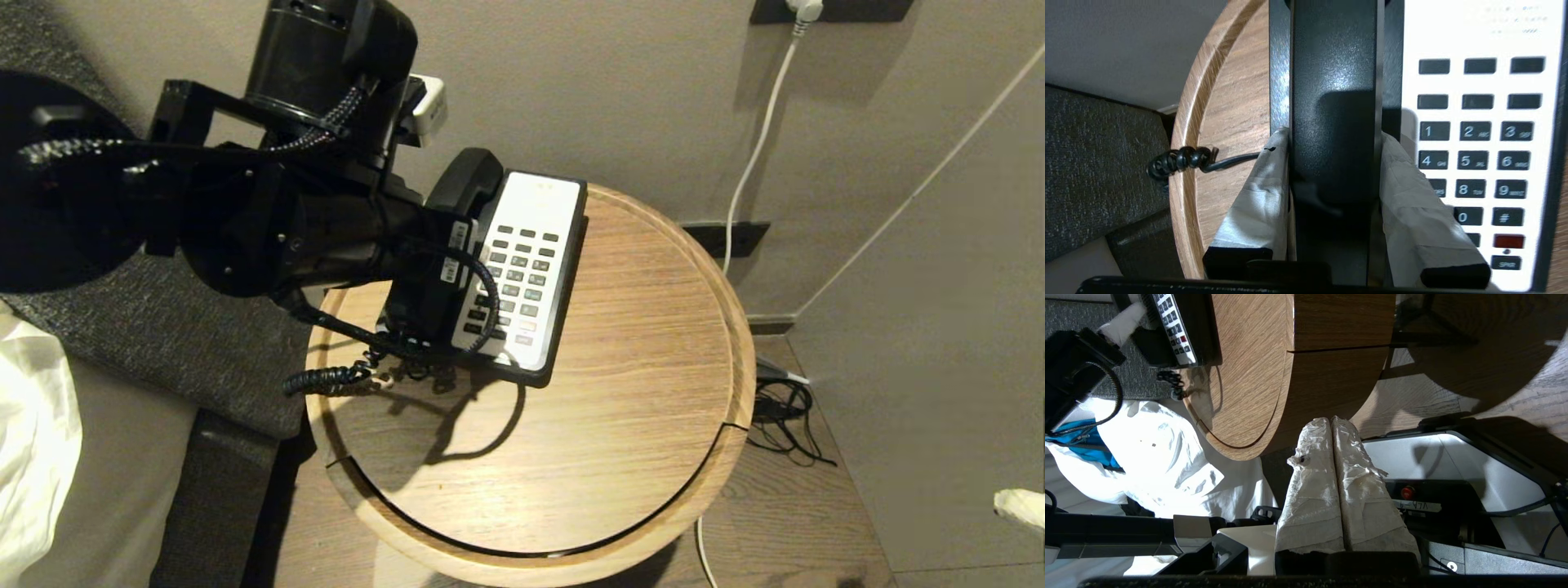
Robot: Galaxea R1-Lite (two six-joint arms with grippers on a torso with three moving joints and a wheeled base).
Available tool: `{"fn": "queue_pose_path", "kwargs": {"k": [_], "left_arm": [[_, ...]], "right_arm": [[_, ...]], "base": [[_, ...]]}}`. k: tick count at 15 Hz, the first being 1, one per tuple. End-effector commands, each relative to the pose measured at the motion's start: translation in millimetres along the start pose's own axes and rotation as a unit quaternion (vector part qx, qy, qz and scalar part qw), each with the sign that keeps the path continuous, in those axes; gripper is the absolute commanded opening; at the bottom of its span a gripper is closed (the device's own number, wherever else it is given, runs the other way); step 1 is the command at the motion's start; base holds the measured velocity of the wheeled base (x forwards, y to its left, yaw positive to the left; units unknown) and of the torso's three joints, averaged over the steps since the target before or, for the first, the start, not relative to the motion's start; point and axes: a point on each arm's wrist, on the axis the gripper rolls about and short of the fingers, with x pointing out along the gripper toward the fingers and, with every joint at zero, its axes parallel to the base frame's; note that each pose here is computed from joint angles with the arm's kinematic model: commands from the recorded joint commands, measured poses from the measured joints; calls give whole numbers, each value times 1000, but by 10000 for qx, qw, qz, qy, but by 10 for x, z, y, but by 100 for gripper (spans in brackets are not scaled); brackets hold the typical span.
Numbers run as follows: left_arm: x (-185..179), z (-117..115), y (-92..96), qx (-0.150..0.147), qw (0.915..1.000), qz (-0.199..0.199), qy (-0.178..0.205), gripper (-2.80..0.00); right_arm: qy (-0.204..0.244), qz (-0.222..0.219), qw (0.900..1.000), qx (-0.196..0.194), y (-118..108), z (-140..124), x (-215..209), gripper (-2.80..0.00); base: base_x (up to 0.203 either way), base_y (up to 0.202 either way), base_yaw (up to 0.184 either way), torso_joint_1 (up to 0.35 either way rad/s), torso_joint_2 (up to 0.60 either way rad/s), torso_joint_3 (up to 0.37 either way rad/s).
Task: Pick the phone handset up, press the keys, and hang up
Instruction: Put the handset back
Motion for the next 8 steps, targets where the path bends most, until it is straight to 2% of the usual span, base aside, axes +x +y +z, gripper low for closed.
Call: {"fn": "queue_pose_path", "kwargs": {"k": [1, 6, 7, 8], "left_arm": [[-15, 16, 12, -16, 10000, 33, -17, -280], [18, -45, -2, 46, 9999, 15, 100, -280], [27, -64, -8, 64, 9999, 21, 127, -52], [32, -75, -9, 70, 9999, 22, 147, 0]], "right_arm": [[18, -2, 10000, 23, -2, -2, 3, -280], [22, 16, 10000, 20, 2, 0, 0, -280], [22, 16, 10000, 20, 2, 0, 0, -280], [22, 16, 10000, 20, 2, 0, 0, -280]], "base": [[0, 0, 0, 0, 0, 0], [0, 0, 0, 0, 0, 0], [0, 0, 0, 0, 0, 0], [0, 0, 0, 0, 0, 0]]}}
